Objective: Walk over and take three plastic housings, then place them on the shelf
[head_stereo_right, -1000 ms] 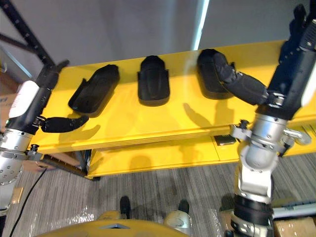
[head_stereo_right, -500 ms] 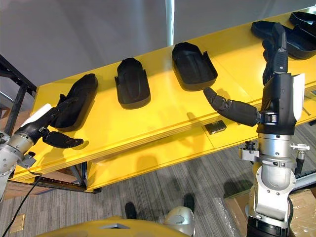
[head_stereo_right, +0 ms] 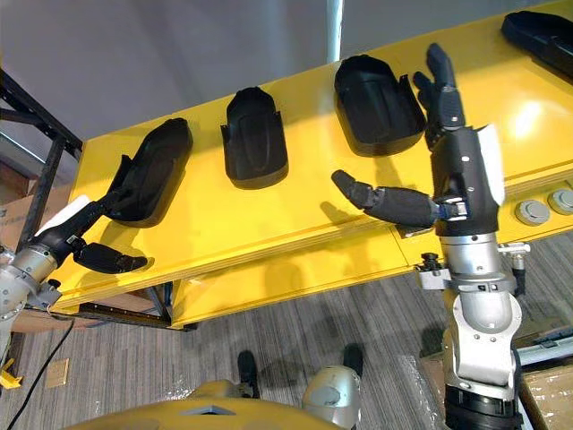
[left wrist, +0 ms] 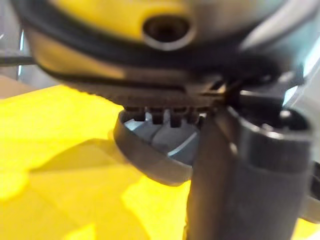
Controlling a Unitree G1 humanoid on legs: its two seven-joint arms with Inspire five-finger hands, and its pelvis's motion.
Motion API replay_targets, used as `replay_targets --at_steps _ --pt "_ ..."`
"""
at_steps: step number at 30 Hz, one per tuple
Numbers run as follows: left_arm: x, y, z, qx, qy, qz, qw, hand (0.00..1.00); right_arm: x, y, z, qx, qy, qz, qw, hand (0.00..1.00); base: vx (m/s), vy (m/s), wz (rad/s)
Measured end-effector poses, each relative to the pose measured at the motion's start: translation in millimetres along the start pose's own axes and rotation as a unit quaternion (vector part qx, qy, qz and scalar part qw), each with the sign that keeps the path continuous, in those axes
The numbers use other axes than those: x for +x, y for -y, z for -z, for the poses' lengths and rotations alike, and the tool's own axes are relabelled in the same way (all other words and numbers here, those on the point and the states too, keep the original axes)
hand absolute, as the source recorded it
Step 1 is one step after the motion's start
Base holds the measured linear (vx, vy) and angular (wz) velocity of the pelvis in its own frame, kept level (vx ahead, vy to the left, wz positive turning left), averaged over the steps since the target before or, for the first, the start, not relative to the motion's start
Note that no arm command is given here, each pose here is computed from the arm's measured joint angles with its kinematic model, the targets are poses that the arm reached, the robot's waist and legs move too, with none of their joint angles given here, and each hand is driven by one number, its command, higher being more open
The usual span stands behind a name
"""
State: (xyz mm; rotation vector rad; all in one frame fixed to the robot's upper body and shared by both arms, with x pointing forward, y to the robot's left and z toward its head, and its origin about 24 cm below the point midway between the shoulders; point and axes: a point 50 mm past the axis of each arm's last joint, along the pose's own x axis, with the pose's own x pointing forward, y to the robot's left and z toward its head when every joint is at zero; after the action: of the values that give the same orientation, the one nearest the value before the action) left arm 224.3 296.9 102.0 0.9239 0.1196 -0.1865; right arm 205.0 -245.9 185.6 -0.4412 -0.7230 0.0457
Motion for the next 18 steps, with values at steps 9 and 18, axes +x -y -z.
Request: replay_targets --at_steps 9,18 --pt "10 -7 -11 0.009 0.028 -0.015 0.999 1.0 19 -20 -5 0.045 0.04 -0.039 0.997 1.0 -0.01 0.006 0.11" --pt "29 -14 -18 0.003 0.043 -0.02 0.999 0.0 25 -23 -5 0.052 0.036 -0.045 0.997 1.0 0.0 -0.001 -0.03"
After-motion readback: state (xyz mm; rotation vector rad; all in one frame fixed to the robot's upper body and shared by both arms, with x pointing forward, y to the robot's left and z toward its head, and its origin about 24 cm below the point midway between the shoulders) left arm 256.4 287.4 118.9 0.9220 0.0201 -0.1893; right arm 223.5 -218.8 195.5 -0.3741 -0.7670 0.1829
